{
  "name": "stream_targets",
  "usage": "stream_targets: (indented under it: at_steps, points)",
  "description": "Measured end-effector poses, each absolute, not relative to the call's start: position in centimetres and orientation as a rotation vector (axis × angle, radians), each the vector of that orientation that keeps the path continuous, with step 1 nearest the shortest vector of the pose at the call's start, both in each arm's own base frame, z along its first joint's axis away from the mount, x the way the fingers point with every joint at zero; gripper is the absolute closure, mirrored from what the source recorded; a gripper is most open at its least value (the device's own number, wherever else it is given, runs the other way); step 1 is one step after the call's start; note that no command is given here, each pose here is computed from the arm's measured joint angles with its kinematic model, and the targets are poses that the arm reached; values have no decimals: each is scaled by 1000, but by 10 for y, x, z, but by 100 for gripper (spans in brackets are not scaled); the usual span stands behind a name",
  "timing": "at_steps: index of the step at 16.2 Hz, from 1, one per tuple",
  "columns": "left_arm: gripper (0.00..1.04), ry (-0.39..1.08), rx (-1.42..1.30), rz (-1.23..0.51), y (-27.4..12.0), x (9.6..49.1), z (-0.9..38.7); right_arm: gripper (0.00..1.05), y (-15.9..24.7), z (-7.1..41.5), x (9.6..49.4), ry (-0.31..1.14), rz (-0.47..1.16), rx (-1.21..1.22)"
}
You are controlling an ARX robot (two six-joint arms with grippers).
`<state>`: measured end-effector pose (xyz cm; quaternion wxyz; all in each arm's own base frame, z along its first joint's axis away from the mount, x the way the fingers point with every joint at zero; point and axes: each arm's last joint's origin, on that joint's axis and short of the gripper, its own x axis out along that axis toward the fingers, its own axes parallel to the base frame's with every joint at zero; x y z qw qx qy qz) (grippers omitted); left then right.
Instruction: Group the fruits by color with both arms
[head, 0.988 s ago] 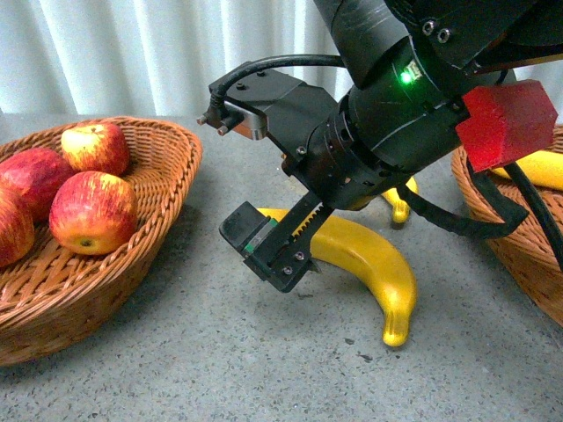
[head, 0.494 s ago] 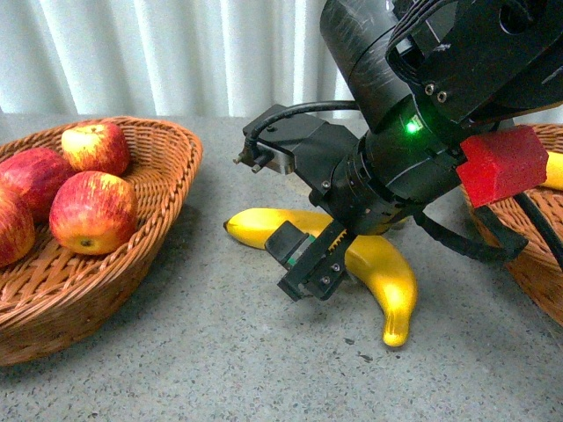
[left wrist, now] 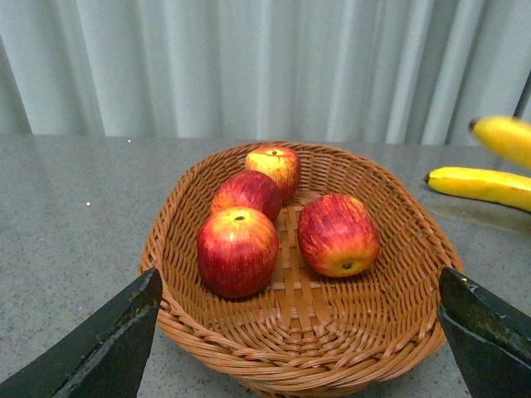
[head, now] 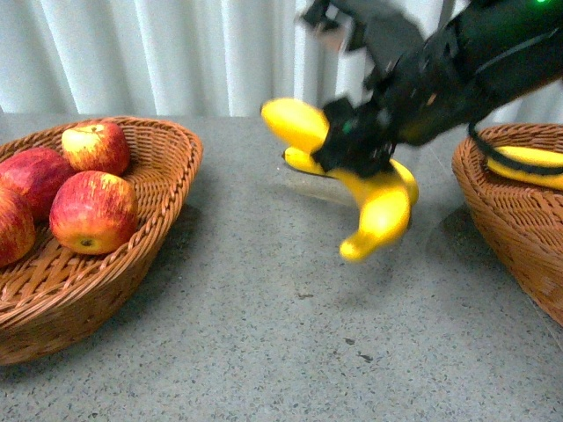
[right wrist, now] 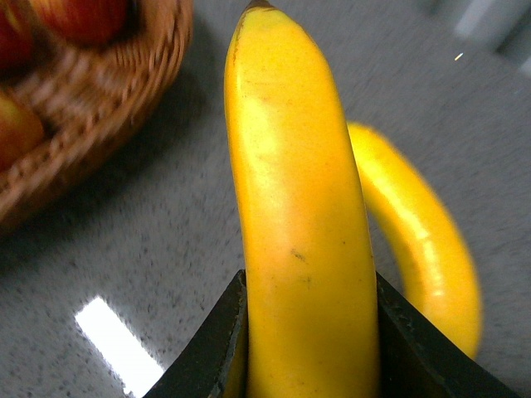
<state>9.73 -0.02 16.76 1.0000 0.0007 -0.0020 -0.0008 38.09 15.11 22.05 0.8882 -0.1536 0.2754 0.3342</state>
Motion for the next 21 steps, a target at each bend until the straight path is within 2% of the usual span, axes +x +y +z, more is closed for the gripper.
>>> stream_targets:
  at_steps: [2,4,7,9,11,12,14,17,19,21]
  points:
    - [7,-4,1,-2,0,97,168,72,114,266,381,441,654,-182]
    - [7,-4,1,-2,0,97,168,72,68,279,381,398,542,-156]
    - [7,-4,1,-1,0,97,168,72,-3,238,383,481,342,-262]
    - [7,-4,1,-2,0,97,168,72,-44,225,378,547,293,-332]
    - [7,-4,1,-2,0,97,168,72,-63,220,371,609,302,-367]
    - [7,-4,1,-2,0,97,168,65,-64,218,368,631,327,-387]
    - [7,-4,1,-1,0,97,168,41,-62,222,368,606,344,-423]
    - [7,-4,1,-2,0,97,168,5,-30,254,378,473,400,-415]
    - [7,-4,1,-2,0,97,168,7,24,272,387,385,521,-390]
    - [7,-4,1,-2,0,97,168,7,77,265,404,389,640,-383]
